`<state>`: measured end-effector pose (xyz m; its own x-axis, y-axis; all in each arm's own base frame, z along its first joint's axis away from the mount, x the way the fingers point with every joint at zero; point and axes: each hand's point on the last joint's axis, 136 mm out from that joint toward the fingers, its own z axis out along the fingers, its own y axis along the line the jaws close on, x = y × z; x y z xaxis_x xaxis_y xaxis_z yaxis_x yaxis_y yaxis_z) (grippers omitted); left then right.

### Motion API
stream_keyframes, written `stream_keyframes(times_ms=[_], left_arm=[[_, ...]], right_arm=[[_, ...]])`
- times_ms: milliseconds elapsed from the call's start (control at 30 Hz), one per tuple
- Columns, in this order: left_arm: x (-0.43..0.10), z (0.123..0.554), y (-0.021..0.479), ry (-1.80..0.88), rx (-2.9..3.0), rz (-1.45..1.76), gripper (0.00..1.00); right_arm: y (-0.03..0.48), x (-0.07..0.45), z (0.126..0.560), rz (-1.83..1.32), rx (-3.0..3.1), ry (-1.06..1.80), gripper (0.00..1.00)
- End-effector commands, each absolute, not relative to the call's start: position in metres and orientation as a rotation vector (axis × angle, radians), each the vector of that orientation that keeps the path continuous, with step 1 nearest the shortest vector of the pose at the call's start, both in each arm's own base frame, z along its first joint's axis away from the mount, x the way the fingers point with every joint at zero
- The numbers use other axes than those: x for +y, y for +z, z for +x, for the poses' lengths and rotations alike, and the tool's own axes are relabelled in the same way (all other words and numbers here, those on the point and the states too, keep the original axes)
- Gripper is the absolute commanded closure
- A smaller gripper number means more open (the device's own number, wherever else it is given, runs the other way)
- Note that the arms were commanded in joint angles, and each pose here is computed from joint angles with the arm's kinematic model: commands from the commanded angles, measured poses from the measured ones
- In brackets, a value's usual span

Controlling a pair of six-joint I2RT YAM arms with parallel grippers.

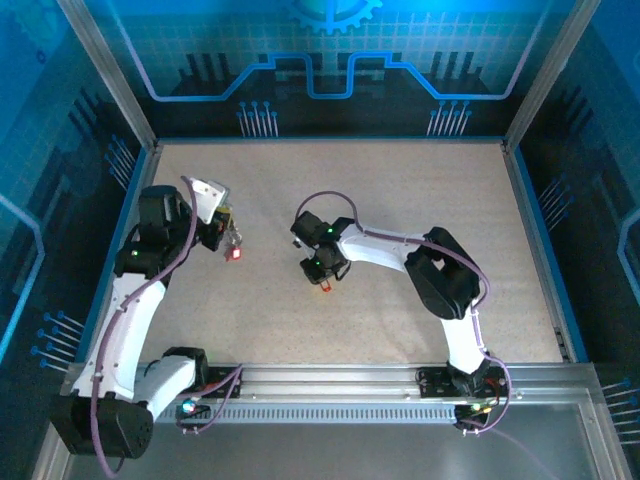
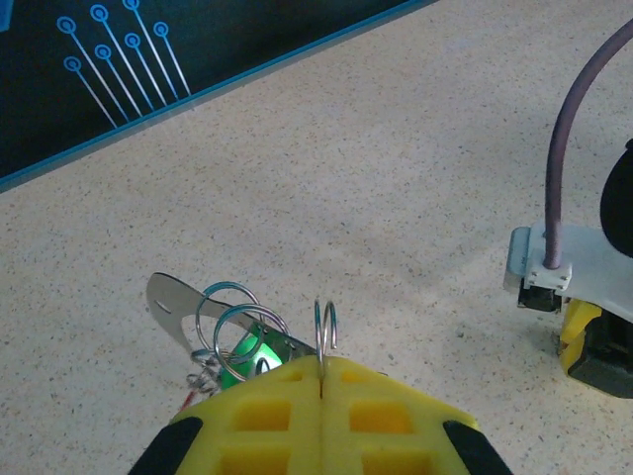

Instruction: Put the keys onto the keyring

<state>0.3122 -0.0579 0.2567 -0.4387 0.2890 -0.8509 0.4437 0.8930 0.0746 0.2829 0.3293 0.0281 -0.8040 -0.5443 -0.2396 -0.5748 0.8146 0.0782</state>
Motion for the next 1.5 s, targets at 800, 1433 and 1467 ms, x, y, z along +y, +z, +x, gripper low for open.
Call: stream_keyframes(times_ms=[800, 1433, 1467], left_arm=[[-0.056, 0.314, 0.268, -0.196, 2.014, 0.504, 1.00], [-0.056, 0.312, 0.267, -0.202, 2.016, 0.504, 1.00], [-0.056, 0.312, 0.268, -0.201, 2.016, 0.504, 1.00]], right_arm=[[0.020, 0.323, 0.292, -0.902, 2.782, 0.028, 0.83], [0.027, 0.316, 0.299, -0.878, 2.759, 0.008, 0.86], [0.026, 0.315, 0.300, -0.874, 2.760, 0.008, 0.85]])
